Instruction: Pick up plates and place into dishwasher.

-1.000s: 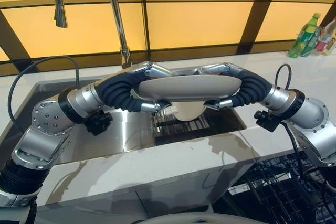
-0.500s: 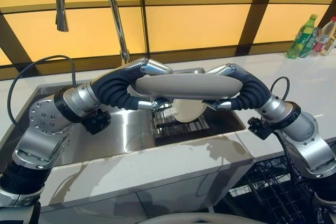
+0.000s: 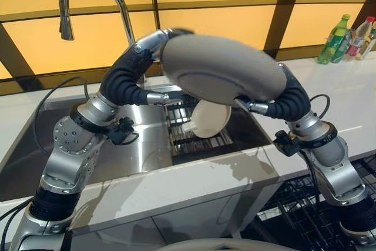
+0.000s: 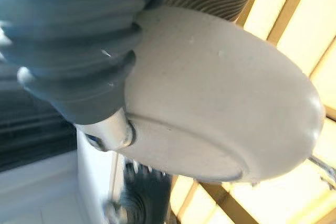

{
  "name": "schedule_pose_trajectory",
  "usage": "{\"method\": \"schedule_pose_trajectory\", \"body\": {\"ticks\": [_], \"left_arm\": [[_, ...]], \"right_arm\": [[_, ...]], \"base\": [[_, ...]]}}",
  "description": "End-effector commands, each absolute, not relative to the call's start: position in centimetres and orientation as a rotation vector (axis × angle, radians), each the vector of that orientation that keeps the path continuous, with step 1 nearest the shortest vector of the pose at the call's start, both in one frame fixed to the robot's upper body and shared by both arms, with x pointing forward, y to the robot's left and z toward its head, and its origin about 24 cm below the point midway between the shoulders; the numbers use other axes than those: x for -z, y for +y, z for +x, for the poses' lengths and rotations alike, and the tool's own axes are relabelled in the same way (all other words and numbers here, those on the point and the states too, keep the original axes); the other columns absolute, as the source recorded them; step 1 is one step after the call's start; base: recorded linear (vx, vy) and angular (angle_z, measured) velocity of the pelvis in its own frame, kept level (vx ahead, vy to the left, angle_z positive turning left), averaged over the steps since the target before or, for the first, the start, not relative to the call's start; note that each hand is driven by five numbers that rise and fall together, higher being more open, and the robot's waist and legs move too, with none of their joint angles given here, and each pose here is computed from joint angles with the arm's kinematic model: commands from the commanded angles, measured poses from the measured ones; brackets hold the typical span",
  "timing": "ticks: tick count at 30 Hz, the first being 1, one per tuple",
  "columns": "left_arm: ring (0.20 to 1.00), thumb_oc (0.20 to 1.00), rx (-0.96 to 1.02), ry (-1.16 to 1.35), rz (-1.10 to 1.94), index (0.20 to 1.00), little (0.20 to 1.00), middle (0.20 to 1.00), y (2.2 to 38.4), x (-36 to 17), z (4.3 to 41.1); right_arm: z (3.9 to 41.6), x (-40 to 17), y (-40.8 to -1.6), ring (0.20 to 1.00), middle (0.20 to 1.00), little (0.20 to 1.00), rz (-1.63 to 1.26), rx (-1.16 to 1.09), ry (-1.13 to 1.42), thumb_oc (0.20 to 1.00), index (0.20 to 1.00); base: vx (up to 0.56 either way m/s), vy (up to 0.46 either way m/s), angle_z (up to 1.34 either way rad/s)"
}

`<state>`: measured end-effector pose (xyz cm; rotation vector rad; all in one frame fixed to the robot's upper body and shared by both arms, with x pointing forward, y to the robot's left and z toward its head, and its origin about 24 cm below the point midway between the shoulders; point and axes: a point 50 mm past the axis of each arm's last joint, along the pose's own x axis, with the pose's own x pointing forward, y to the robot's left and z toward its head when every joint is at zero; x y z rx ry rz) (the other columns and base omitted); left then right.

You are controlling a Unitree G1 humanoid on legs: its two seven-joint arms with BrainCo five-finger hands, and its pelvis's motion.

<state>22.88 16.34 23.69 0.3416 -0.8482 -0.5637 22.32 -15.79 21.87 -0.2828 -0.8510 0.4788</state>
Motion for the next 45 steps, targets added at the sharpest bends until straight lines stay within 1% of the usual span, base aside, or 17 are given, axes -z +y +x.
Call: {"method": "schedule_pose_trajectory", "body": {"ticks": [1,9,15,19,25,28,32,41,45], "left_arm": [[1.000,1.000,0.397,-0.901,0.349,1.000,1.000,1.000,18.3,-23.9,23.0],[1.000,1.000,0.127,-1.012,0.300,1.000,1.000,1.000,21.5,-25.2,21.8],[1.000,1.000,0.035,-1.008,0.271,1.000,1.000,1.000,22.5,-25.1,21.5],[1.000,1.000,-0.070,-0.995,0.275,1.000,1.000,1.000,24.2,-24.4,20.9],[1.000,1.000,-0.258,-0.936,0.266,1.000,1.000,1.000,27.7,-23.4,19.6],[1.000,1.000,-0.287,-0.918,0.289,1.000,1.000,1.000,28.5,-23.3,19.0],[1.000,1.000,-0.309,-0.897,0.310,1.000,1.000,1.000,29.0,-23.5,19.2],[1.000,1.000,-0.371,-0.904,0.342,1.000,1.000,1.000,30.5,-24.1,19.2],[1.000,1.000,-0.360,-0.898,0.368,1.000,1.000,1.000,30.3,-24.1,19.2]], "right_arm": [[22.0,-25.2,-18.7,0.200,0.200,0.200,-0.219,-0.241,-1.033,0.200,0.200],[21.5,-25.1,-20.2,0.200,0.200,0.200,-0.275,-0.184,-1.002,0.200,0.200],[21.5,-25.0,-21.0,0.200,0.200,0.200,-0.375,-0.124,-0.958,0.200,0.200],[21.6,-24.3,-22.8,0.200,0.200,0.200,-0.461,-0.039,-0.873,0.200,0.200],[21.7,-23.5,-25.8,0.200,0.200,0.200,-0.536,0.130,-0.753,0.200,0.200],[20.9,-22.5,-27.8,0.200,0.200,0.200,-0.574,0.209,-0.673,0.200,0.200],[20.3,-21.1,-29.6,0.200,0.200,0.200,-0.577,0.255,-0.554,0.200,0.200],[20.8,-18.0,-31.7,0.200,0.200,0.200,-0.586,0.312,-0.362,0.200,0.200],[20.6,-16.5,-32.1,0.200,0.200,0.200,-0.549,0.358,-0.292,0.200,0.200]], "base": [[-0.01,-0.046,-0.01],[0.00,-0.036,-0.04],[0.01,-0.031,-0.11],[0.00,-0.039,-0.21],[-0.05,0.031,-0.46],[-0.06,0.187,-0.74],[-0.07,0.171,-0.36],[-0.12,0.040,-0.37],[-0.07,-0.083,-0.17]]}}
